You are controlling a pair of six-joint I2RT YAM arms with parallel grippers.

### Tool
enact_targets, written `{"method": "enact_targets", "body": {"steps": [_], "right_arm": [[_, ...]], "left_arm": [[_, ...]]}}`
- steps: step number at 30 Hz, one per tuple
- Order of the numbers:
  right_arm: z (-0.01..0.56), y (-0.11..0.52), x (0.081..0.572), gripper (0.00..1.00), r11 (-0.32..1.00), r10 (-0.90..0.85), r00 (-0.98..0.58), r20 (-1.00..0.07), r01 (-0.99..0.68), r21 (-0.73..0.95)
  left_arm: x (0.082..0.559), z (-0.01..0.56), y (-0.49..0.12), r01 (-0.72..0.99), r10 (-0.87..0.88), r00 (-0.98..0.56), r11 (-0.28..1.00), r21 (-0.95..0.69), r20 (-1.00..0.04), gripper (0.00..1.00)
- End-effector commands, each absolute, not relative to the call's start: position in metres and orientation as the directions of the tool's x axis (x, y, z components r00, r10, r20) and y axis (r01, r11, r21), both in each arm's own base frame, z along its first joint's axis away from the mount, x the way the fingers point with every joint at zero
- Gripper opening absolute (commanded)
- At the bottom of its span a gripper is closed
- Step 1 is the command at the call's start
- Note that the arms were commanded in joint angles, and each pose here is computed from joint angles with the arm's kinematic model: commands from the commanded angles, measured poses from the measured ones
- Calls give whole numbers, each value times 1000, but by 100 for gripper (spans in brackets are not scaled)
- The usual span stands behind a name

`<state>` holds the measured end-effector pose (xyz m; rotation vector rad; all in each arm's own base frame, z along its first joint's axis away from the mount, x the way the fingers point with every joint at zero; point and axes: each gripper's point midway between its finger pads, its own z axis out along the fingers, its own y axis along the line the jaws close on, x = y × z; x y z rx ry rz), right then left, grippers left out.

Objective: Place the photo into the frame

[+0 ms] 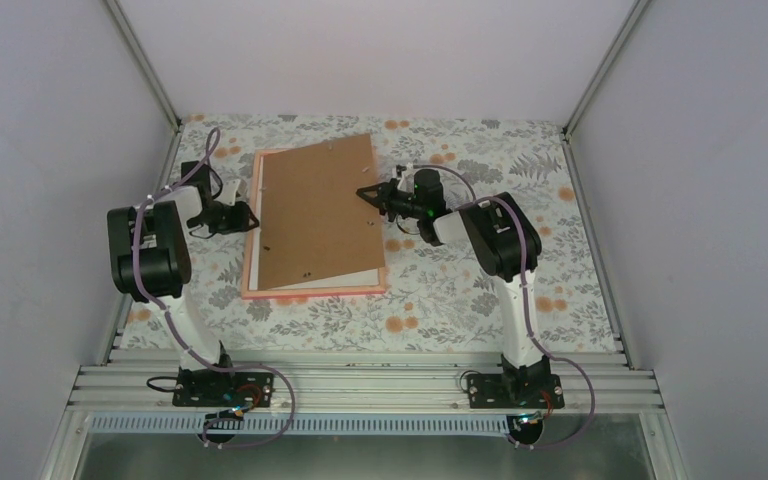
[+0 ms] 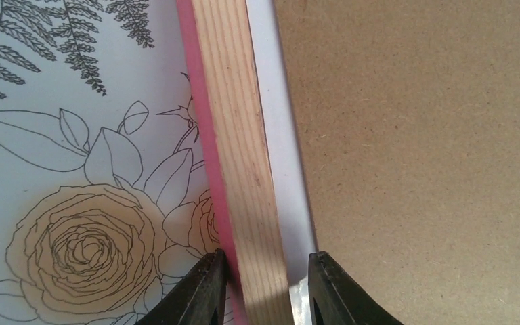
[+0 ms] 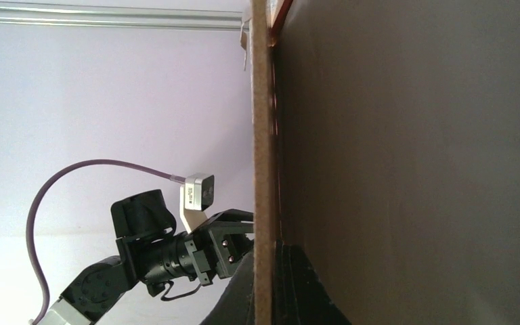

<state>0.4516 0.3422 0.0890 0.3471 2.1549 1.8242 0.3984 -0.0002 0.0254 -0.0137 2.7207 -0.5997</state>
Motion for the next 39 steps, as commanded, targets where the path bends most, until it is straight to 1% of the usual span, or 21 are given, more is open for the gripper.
{"method": "enact_targets", "body": {"steps": [1, 3, 11, 13, 15, 18, 20, 22, 23, 25, 26, 27, 30, 32, 38, 39], "right_arm": [[86, 348, 452, 4, 180, 370, -924, -91, -25, 983], [84, 350, 449, 4, 198, 357, -927, -118, -49, 979], [70, 354, 438, 4, 235, 346, -932, -110, -28, 972], [67, 356, 436, 7, 248, 341, -934, -109, -22, 969], [64, 358, 434, 17, 274, 325, -938, -118, -26, 961], [56, 360, 436, 34, 373, 291, -947, -137, -20, 928], [50, 356, 437, 43, 439, 284, -949, -140, -1, 898], [51, 353, 438, 52, 470, 281, -947, -155, -5, 882], [52, 353, 438, 54, 483, 276, -947, -163, -10, 876], [54, 354, 440, 71, 515, 269, -944, -192, -28, 857], [57, 355, 442, 78, 530, 261, -942, -212, -43, 847], [58, 357, 442, 81, 550, 254, -940, -227, -53, 834], [64, 357, 442, 84, 606, 235, -935, -265, -73, 792], [68, 357, 440, 89, 648, 222, -929, -296, -86, 756], [79, 350, 436, 90, 728, 210, -912, -353, -95, 679], [81, 350, 437, 94, 739, 204, -907, -367, -103, 666]], "left_arm": [[396, 15, -6, 74, -70, -944, 908, -413, -322, 32], [394, 13, -8, 70, -71, -947, 907, -416, -314, 31], [389, 20, -42, 124, -69, -946, 826, -550, -317, 31], [388, 22, -47, 133, -63, -945, 824, -550, -322, 32], [389, 24, -46, 131, -67, -942, 829, -544, -329, 32], [392, 26, -39, 124, -69, -938, 848, -515, -340, 32], [394, 26, -34, 117, -72, -936, 860, -497, -345, 33], [395, 28, -32, 117, -71, -933, 867, -485, -352, 33], [396, 29, -32, 116, -72, -932, 870, -480, -356, 33], [398, 29, -31, 117, -71, -929, 874, -472, -362, 33], [398, 30, -30, 116, -73, -928, 875, -470, -365, 33], [399, 31, -30, 116, -74, -927, 876, -468, -368, 33], [401, 34, -28, 117, -75, -920, 884, -453, -384, 34], [402, 36, -26, 114, -78, -917, 889, -444, -392, 34], [405, 37, -20, 102, -83, -910, 905, -414, -407, 34], [405, 37, -20, 100, -85, -909, 905, -413, -407, 34]]}}
